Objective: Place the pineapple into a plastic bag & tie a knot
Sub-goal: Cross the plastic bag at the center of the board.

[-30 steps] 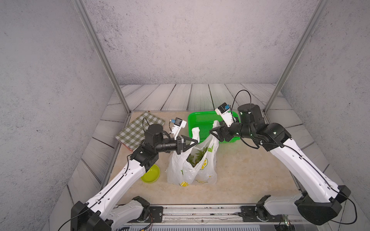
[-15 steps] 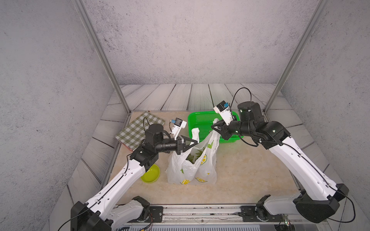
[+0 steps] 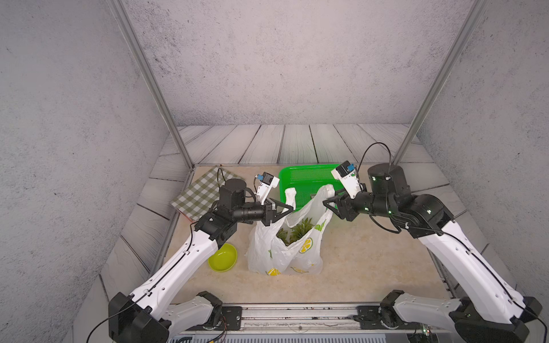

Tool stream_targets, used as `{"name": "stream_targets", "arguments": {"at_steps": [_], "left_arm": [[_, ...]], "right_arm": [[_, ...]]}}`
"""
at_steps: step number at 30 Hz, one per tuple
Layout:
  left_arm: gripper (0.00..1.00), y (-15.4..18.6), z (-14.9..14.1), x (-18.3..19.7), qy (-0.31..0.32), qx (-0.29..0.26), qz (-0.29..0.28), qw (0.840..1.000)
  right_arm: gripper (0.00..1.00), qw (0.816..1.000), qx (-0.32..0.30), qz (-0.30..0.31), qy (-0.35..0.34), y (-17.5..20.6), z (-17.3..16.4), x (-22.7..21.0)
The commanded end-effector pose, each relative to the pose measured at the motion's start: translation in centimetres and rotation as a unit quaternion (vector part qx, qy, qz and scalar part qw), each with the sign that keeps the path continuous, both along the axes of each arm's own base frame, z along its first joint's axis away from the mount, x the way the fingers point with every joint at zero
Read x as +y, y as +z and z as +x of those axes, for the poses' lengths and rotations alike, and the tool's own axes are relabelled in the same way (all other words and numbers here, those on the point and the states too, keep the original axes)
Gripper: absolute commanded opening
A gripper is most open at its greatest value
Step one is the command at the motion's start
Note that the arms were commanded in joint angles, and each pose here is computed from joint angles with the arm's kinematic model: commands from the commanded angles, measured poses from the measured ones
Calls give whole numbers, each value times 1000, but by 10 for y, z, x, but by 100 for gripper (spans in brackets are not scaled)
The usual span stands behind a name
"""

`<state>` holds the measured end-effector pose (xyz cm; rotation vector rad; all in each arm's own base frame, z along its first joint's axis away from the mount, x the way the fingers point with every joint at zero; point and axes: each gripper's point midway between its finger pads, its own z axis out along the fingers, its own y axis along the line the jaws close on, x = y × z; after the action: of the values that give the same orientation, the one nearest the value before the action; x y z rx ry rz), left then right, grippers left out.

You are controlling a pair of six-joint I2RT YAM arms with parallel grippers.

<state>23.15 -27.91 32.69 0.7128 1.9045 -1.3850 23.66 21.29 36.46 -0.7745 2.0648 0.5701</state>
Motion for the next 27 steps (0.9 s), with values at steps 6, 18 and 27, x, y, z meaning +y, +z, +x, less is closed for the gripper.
{"name": "stream_targets", "arguments": {"at_steps": [6,18,27], "left_arm": [[0,14,-3,-4,-21,-23,-5,1000],[0,15,-6,-6,-32,-18,-13,999],[0,14,-9,-4,-34,-17,-14,999]], "right_arm": [[98,999,-26,11,-23,1,-3,-14],[99,996,-75,42,39,33,26,19],[99,994,-52,59,71,35,48,34]]}}
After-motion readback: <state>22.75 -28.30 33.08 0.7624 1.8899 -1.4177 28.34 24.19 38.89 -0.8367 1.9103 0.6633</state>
